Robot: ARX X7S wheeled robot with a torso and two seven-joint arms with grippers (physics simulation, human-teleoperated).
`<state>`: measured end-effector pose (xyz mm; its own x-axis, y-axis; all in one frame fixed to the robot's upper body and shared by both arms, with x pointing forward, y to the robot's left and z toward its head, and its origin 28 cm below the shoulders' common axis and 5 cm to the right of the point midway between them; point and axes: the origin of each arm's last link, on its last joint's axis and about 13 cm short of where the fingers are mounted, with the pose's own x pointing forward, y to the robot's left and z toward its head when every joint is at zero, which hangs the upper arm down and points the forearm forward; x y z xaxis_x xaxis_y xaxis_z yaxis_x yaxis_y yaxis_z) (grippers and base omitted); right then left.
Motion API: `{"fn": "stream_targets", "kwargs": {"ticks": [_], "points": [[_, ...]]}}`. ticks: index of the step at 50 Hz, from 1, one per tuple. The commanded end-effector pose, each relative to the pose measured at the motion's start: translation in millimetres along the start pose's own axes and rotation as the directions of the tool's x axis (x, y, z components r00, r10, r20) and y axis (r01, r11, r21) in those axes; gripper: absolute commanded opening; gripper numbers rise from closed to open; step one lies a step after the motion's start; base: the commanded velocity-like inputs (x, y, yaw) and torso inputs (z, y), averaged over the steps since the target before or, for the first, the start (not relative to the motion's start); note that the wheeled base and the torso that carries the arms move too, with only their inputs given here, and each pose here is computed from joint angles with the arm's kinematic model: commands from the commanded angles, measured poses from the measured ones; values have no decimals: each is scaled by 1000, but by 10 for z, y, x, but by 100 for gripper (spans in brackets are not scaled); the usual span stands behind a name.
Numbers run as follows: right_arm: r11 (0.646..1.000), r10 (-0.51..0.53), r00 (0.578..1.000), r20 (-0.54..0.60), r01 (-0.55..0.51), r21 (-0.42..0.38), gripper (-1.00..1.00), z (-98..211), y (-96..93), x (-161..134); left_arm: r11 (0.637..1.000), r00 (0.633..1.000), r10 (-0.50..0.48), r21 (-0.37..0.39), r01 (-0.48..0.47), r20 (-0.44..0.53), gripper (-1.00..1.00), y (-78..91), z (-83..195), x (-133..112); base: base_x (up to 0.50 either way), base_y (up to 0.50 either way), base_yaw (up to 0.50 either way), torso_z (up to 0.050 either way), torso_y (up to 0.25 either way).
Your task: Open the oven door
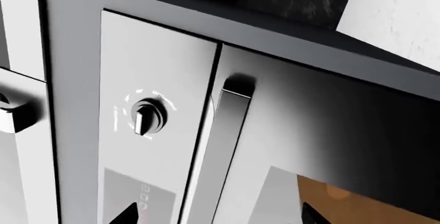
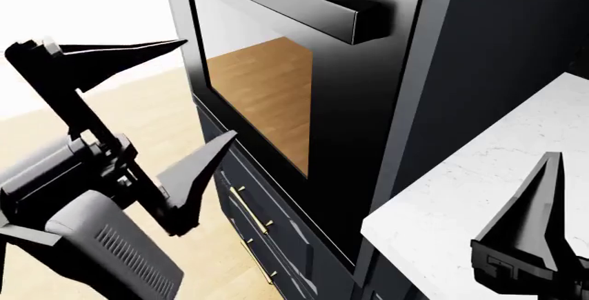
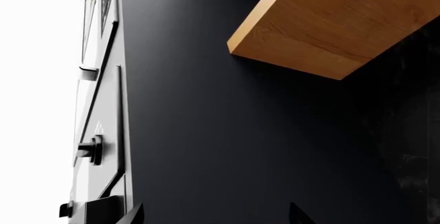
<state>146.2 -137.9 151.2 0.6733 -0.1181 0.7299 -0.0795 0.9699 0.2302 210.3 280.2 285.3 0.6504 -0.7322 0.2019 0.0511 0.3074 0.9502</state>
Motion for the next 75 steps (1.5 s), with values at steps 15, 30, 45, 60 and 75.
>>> {"fn": "stream_targets", "kwargs": {"ticks": [15, 30, 45, 60, 75], "points": [[1000, 5, 1000, 0, -5, 0, 100, 3, -2, 1, 981, 986, -165, 101, 165, -13, 100, 445, -131, 315, 0, 0, 0, 0, 0], [1000, 5, 1000, -2, -5, 4, 100, 4, -1, -1, 973, 985, -165, 155, 171, -54, 100, 476, -326, 474, 0, 0, 0, 0, 0], [1000, 7, 1000, -5, -7, 6, 100, 11, 3, -17, 970, 984, -174, 177, 168, 21, 100, 473, -526, 694, 0, 0, 0, 0, 0], [1000, 2, 1000, -8, -2, 8, 100, 0, -3, 1, 966, 984, -172, 204, 158, 50, 100, 492, -569, 851, 0, 0, 0, 0, 0], [1000, -4, 1000, -5, 4, 7, 100, 3, -3, 10, 969, 985, -160, 203, 143, 70, 100, 438, -520, 821, 0, 0, 0, 0, 0]]}}
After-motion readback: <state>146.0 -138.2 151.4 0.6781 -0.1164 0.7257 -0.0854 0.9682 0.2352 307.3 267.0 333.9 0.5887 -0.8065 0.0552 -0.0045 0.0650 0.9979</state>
